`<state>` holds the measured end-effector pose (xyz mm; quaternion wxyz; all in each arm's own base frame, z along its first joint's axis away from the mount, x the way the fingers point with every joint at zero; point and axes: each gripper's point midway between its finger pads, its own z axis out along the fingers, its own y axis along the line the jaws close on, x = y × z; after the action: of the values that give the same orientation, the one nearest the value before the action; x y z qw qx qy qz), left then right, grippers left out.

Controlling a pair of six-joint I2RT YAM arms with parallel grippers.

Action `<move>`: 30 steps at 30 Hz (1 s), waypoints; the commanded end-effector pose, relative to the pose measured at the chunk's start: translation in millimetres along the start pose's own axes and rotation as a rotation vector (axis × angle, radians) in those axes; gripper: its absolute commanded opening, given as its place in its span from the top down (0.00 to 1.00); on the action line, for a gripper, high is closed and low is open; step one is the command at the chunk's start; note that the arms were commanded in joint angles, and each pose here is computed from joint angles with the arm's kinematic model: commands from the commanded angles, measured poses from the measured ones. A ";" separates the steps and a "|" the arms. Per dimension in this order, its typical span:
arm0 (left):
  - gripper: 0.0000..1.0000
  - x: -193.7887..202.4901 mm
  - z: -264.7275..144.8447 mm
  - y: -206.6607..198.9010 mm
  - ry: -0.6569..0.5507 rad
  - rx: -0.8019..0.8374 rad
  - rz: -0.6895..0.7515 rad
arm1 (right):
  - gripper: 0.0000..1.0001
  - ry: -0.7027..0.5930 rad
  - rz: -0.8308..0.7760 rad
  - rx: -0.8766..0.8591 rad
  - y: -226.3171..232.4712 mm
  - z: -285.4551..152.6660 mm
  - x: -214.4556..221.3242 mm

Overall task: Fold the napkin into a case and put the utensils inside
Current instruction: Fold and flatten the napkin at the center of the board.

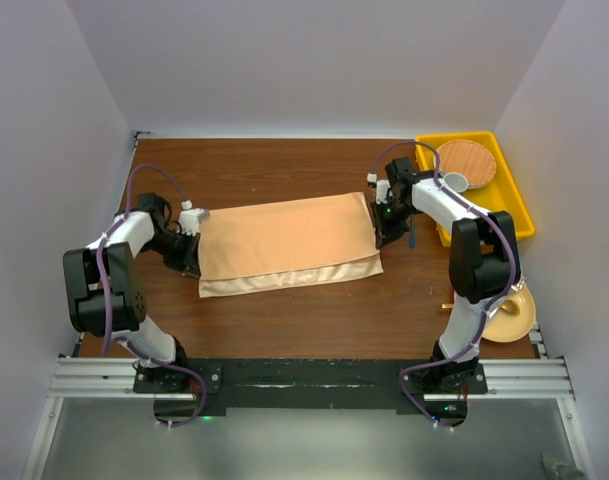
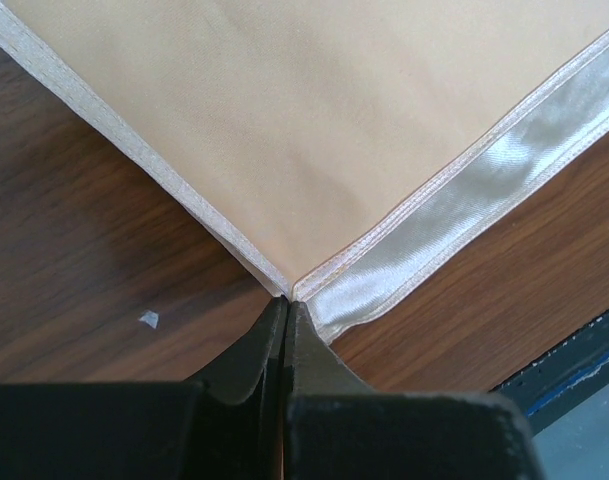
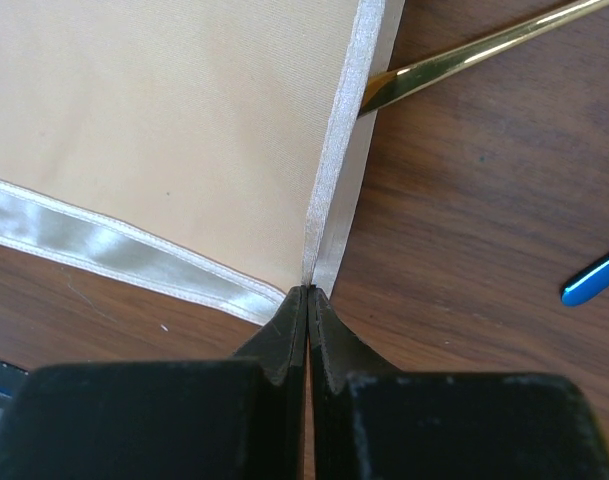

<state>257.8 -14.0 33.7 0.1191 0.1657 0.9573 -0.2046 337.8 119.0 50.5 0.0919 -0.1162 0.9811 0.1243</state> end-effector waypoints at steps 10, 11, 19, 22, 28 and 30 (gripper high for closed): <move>1.00 10.6 -20.3 -20.2 0.031 0.045 0.106 | 1.00 -0.020 -0.071 0.018 -0.3 -31.4 12.8; 1.00 12.1 -19.1 -20.4 0.036 0.046 0.107 | 1.00 -0.017 -0.072 0.019 -0.5 -29.6 14.0; 1.00 18.7 -8.5 -21.7 0.075 0.056 0.121 | 1.00 0.003 -0.061 0.031 -7.4 -8.1 19.0; 1.00 22.9 -4.1 -21.6 0.095 0.056 0.122 | 1.00 0.004 -0.058 0.037 -9.9 -1.4 17.6; 1.00 25.7 1.2 -16.3 0.109 0.028 0.120 | 1.00 0.024 -0.057 0.039 -12.6 7.4 21.7; 1.00 25.7 2.0 -14.4 0.110 0.022 0.111 | 1.00 0.028 -0.056 0.036 -12.6 9.3 23.6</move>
<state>226.6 -23.8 34.9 0.0750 0.2280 0.9477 -0.2104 317.7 107.5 38.8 0.0785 -0.1396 0.9812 0.1074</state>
